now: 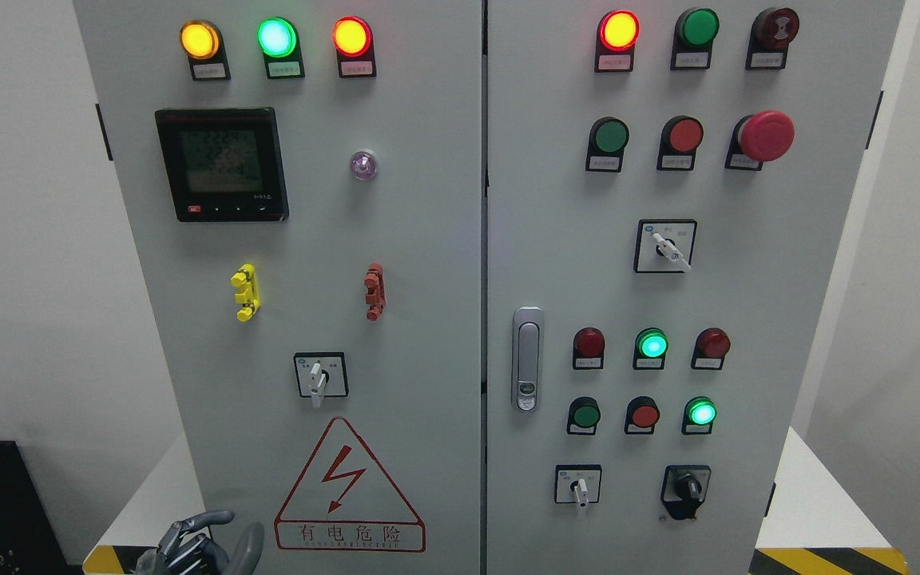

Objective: Turn on light switch 1

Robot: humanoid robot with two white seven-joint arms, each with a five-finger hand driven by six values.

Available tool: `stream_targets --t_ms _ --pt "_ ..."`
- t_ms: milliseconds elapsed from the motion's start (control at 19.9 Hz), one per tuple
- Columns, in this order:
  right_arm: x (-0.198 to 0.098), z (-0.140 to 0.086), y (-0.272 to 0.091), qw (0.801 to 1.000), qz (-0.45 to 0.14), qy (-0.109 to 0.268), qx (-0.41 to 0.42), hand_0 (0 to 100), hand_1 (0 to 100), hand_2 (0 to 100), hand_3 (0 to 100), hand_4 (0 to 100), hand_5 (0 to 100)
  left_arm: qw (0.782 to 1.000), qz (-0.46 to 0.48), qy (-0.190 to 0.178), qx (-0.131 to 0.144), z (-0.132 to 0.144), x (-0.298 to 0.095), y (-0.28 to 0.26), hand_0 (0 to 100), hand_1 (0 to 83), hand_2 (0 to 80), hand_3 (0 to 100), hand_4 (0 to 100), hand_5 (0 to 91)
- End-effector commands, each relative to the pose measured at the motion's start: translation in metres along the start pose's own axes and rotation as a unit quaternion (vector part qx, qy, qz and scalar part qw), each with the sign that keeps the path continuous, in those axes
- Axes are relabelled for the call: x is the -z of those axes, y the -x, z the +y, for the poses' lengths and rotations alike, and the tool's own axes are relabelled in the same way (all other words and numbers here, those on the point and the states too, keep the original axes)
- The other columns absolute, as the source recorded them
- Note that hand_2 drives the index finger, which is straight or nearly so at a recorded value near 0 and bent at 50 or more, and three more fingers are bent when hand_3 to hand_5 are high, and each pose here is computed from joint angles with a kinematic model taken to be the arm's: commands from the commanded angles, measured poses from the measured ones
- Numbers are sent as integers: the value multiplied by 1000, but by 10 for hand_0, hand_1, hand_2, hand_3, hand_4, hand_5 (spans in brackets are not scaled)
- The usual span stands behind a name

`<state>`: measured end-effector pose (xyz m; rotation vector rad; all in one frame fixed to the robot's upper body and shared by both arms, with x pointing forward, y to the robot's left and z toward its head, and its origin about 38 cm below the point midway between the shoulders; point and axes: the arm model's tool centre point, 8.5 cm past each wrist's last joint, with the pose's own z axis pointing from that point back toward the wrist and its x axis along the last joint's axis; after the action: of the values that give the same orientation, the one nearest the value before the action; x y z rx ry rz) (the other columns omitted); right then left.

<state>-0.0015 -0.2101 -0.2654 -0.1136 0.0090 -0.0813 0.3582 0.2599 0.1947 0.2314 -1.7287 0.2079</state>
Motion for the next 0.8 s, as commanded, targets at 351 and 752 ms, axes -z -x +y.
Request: stream_targets --t_ms 351,752 --pt "0 0 0 1000 0 0 0 307 0 0 0 0 0 998 -45 30 -25 -64 20 -61 4 677 452 930 913 859" --pt "0 0 0 1000 0 0 0 307 0 0 0 0 0 999 -43 14 -8 -67 29 -70 10 674 463 930 911 860"
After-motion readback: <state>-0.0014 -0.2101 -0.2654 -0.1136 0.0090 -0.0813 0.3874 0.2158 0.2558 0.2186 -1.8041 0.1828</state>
